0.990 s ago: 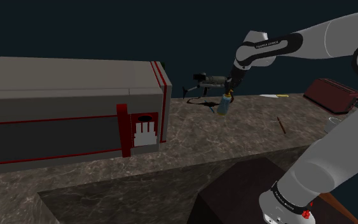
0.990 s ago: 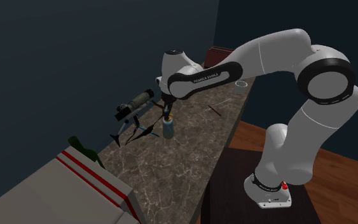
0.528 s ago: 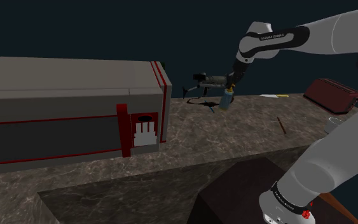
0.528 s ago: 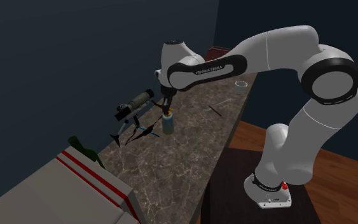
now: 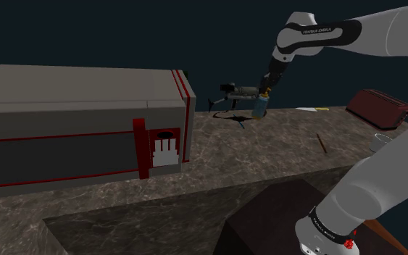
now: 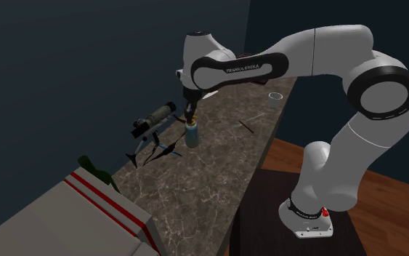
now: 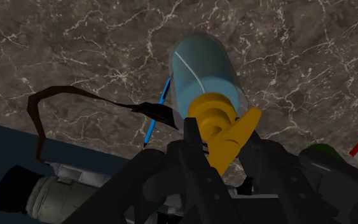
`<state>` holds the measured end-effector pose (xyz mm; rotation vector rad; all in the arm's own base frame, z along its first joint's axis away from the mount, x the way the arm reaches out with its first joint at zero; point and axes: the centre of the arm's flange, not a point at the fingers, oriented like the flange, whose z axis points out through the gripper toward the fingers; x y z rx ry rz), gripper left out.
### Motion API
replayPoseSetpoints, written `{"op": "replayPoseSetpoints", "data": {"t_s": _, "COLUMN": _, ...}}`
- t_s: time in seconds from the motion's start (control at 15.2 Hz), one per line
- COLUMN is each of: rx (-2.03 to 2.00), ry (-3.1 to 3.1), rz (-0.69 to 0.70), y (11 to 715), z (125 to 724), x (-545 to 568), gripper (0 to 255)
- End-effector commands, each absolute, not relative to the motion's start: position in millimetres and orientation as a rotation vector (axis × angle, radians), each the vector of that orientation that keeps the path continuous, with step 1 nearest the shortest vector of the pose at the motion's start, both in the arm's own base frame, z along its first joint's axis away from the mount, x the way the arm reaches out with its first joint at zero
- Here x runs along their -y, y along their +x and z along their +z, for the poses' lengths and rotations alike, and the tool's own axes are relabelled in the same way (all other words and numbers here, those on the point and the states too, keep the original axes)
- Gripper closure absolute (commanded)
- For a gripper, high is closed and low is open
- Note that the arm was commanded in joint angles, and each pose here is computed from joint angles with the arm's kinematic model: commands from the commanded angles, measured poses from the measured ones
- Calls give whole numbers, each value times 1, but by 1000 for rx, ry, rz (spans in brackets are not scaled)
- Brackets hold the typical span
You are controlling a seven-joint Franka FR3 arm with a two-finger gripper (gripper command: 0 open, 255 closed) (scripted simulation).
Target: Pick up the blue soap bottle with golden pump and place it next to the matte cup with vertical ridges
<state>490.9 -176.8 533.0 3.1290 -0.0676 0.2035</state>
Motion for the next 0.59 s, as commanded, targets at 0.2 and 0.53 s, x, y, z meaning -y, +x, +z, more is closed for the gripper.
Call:
{"op": "replayPoseSetpoints", "data": {"t_s": 0.2, "rx": 67, "ry": 3129, "rz": 203, "y": 491, "z": 560, "x": 176, "gripper": 255}}
{"op": "replayPoseSetpoints", "data": {"t_s": 0.53, "rx": 67, "ry": 3129, "rz": 203, "y": 491, "z": 587, "x": 176, "gripper": 255}}
